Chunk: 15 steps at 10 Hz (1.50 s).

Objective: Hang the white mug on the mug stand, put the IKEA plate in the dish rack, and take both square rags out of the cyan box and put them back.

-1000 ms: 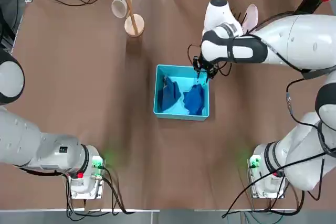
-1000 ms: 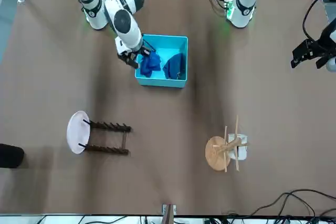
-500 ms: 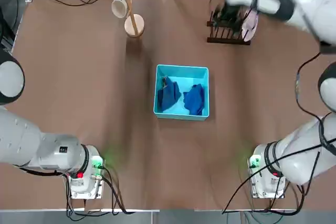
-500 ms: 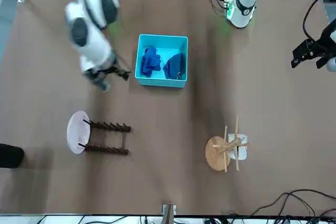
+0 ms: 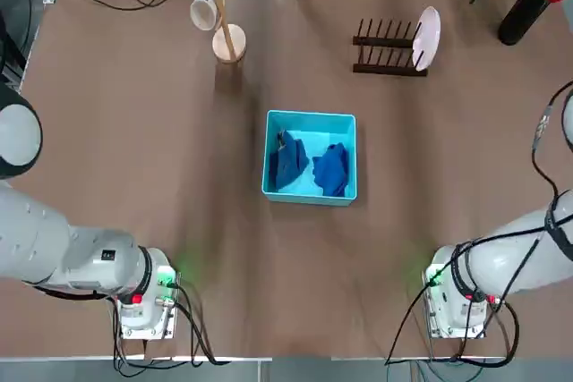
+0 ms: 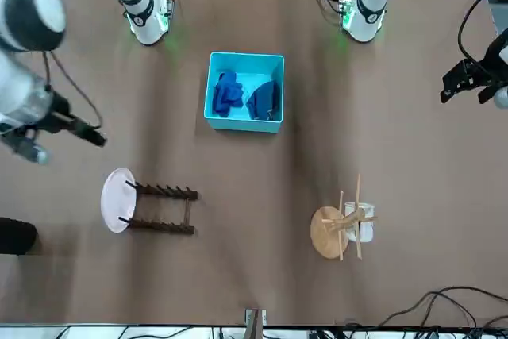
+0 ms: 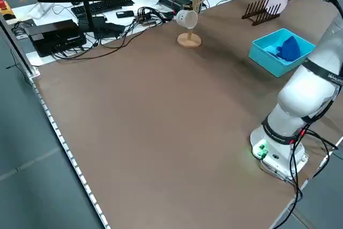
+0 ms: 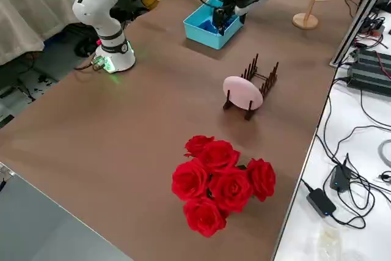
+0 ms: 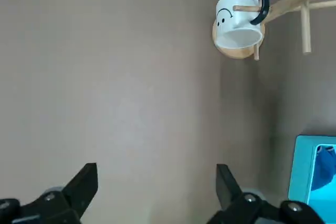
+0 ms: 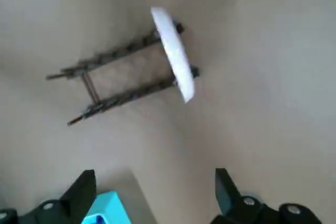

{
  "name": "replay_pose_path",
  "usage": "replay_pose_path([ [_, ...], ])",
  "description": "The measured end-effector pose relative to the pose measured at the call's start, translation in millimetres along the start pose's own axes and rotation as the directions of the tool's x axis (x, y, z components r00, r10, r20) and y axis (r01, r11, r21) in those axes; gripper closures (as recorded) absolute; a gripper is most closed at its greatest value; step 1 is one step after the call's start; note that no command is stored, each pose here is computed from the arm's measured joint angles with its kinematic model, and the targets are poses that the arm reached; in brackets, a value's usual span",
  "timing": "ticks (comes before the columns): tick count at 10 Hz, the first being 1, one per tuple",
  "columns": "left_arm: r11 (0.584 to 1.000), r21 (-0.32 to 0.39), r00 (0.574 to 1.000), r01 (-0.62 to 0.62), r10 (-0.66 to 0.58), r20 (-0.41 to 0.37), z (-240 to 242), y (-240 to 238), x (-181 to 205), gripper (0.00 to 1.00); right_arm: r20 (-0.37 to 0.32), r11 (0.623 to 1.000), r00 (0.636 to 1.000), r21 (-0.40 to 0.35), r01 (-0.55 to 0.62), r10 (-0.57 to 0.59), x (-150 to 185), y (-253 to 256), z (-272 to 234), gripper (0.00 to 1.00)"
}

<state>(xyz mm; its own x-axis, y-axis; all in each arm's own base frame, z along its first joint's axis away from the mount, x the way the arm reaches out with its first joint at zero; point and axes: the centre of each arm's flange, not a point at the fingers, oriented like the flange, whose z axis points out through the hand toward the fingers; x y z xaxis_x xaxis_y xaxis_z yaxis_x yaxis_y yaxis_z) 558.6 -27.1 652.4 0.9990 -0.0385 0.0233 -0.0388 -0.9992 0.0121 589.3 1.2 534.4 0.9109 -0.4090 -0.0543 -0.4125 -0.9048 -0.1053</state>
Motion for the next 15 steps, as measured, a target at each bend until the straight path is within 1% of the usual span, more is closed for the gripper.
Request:
replay_pose_path([
  [2,1.000,0.000,1.000,-0.001,0.001,0.000,0.0,0.8,0.1,0.01,-0.040,0.999,0.999,0.012,0.034,-0.034,19.1,39.2,-23.9,0.00],
  [3,1.000,0.000,1.000,-0.002,0.002,0.000,0.0,1.0,0.1,0.01,-0.041,0.999,0.998,0.012,0.053,-0.052,23.0,55.1,-35.4,0.00],
  [5,1.000,0.000,1.000,-0.002,0.002,0.000,0.1,1.3,0.1,0.01,-0.026,0.997,0.997,0.015,0.073,-0.073,13.9,68.0,-65.1,0.00],
  [7,1.000,0.000,1.000,-0.002,0.002,0.000,0.3,1.2,0.2,0.01,-0.007,0.994,0.994,0.021,0.106,-0.106,-10.9,60.3,-89.0,0.00],
  [8,1.000,0.000,1.000,-0.002,0.002,0.000,0.4,1.3,0.3,0.01,-0.006,0.992,0.992,0.018,0.125,-0.125,-17.6,52.2,-92.2,0.00],
  [10,1.000,0.000,1.000,-0.002,0.002,0.001,0.5,1.2,0.4,0.01,-0.005,0.990,0.990,0.010,0.139,-0.139,-19.3,46.4,-90.7,0.00],
  [15,1.000,0.000,1.000,-0.002,0.002,0.001,0.7,1.2,0.5,0.01,-0.005,0.990,0.990,0.008,0.144,-0.144,-17.6,50.0,-90.4,0.00],
])
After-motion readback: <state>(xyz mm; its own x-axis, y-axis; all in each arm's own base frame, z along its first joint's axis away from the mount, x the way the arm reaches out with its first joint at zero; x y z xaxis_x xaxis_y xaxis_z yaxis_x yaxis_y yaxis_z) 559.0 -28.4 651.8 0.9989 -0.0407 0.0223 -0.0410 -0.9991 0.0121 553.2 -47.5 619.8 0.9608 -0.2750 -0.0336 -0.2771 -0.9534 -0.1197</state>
